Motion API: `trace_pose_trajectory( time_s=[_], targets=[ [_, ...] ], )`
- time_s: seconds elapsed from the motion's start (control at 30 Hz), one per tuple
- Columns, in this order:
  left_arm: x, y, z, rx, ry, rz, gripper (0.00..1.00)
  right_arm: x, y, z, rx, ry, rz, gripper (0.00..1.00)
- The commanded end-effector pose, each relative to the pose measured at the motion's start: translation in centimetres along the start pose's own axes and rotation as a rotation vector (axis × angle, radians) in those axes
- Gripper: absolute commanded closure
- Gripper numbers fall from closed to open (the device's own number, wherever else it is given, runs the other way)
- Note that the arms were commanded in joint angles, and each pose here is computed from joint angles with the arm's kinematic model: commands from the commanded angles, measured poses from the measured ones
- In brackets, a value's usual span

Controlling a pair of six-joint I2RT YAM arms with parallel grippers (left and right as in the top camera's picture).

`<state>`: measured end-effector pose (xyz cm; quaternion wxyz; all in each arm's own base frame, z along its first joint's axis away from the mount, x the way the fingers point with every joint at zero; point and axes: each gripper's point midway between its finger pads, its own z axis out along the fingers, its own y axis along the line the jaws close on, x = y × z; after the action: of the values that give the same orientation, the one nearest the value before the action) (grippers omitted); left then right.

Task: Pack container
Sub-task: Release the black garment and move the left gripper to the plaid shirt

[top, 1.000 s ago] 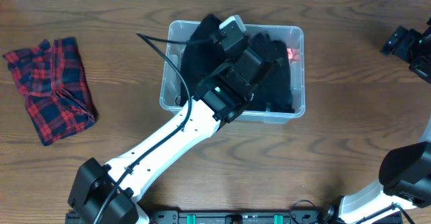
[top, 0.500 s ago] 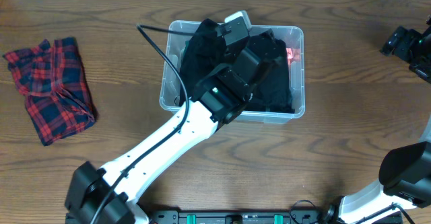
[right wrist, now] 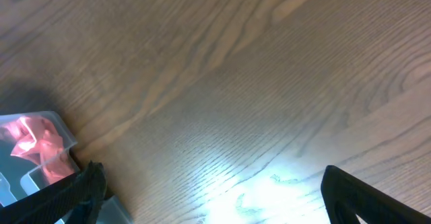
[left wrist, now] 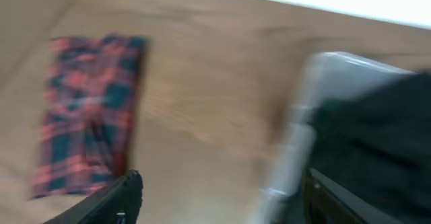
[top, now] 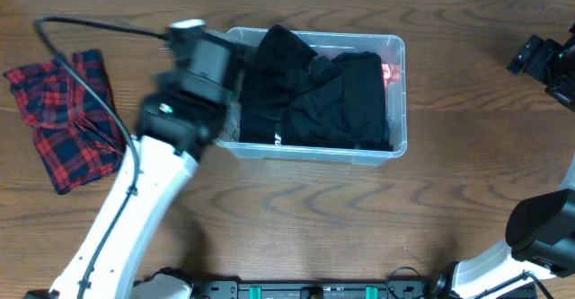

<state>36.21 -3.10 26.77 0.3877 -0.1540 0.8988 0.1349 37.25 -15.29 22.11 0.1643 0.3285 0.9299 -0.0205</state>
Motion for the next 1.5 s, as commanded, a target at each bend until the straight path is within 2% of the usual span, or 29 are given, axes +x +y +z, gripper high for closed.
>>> trace_pose_trajectory(
  time_s=[0.0, 0.33, 0.7, 0.97, 1.47],
  targets=[
    [0.2, 3.2, 3.2, -0.093, 0.080, 0.076, 0.24, 0.1, -0.1, 0.2, 0.003, 0.006, 0.015, 0.01],
    [3.3, 11.2, 13.9, -0.333, 0.294, -0.027, 0.21, 0.1, -0.1, 0.2, 0.003, 0.006, 0.015, 0.01],
    [9.0, 14.5, 22.3, -0.436, 0.464, -0.049, 0.20, 0.1, -0.1, 0.2, 0.003, 0.006, 0.015, 0.01],
    [12.4, 14.8, 25.3, -0.463, 0.539, -0.030, 0.20, 0.1, -0.1, 0.2, 0.003, 0.006, 0.015, 0.01],
    [12.4, 20.1, 27.4, -0.496, 0.501, -0.201, 0.19, 0.1, -0.1, 0.2, 0.003, 0.006, 0.015, 0.01]
  ],
)
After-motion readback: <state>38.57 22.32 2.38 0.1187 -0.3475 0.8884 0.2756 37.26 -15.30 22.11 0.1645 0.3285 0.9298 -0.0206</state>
